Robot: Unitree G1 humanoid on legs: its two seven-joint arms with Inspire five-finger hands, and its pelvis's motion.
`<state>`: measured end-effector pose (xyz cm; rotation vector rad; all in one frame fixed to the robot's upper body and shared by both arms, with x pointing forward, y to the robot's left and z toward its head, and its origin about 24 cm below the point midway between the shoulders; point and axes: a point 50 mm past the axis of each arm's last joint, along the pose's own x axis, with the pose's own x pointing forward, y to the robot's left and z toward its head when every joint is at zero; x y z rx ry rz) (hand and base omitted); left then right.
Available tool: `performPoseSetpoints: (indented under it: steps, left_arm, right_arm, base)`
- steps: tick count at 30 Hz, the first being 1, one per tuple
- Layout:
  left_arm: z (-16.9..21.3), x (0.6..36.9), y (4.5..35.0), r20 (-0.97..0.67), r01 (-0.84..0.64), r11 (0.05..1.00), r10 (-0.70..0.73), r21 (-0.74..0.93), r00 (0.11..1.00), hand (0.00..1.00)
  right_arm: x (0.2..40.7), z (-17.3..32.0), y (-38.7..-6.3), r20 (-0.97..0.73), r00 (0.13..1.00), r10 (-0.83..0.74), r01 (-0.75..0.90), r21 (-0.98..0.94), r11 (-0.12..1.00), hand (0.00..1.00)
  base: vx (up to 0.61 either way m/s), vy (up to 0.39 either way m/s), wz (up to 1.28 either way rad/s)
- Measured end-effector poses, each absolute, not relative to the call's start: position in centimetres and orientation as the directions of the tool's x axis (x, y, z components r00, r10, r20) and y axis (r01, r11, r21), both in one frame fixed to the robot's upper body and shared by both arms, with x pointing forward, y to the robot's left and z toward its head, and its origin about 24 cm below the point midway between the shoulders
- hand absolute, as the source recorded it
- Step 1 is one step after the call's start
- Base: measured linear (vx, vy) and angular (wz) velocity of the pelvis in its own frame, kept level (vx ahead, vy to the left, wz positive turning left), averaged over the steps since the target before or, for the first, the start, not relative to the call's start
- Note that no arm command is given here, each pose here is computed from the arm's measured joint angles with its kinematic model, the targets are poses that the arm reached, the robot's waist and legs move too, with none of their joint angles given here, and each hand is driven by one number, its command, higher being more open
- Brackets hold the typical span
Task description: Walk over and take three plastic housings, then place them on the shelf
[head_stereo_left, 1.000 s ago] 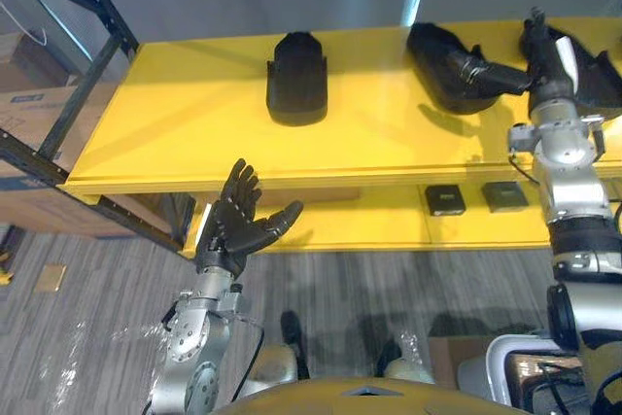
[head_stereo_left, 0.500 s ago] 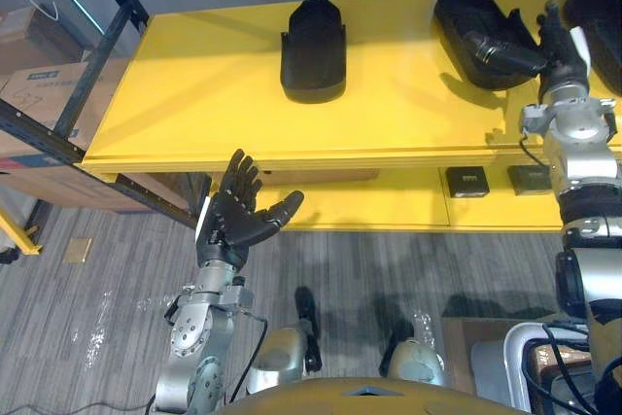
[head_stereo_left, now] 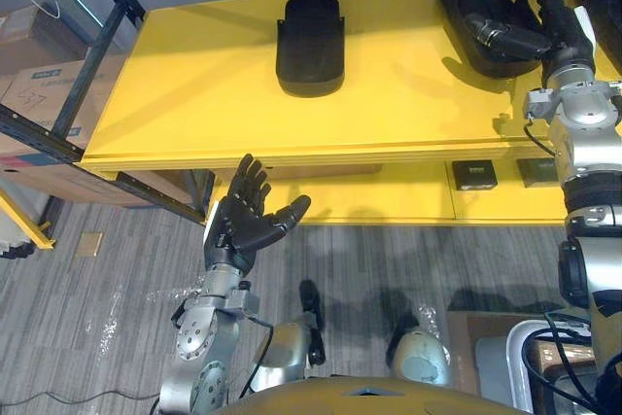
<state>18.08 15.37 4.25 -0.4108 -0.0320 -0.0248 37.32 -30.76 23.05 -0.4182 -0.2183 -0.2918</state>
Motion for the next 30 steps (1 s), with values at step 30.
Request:
performPoseSetpoints:
  steps: [30]
  left_arm:
    - [4.7,18.2,16.4,0.067,0.008,0.926,0.019,-0.378,0.998,1.00]
  right_arm:
    - [36.4,21.5,-29.8,0.281,0.953,-0.111,0.241,-0.488,0.839,1.00]
  base:
    - [0.00,0.000,0.00]
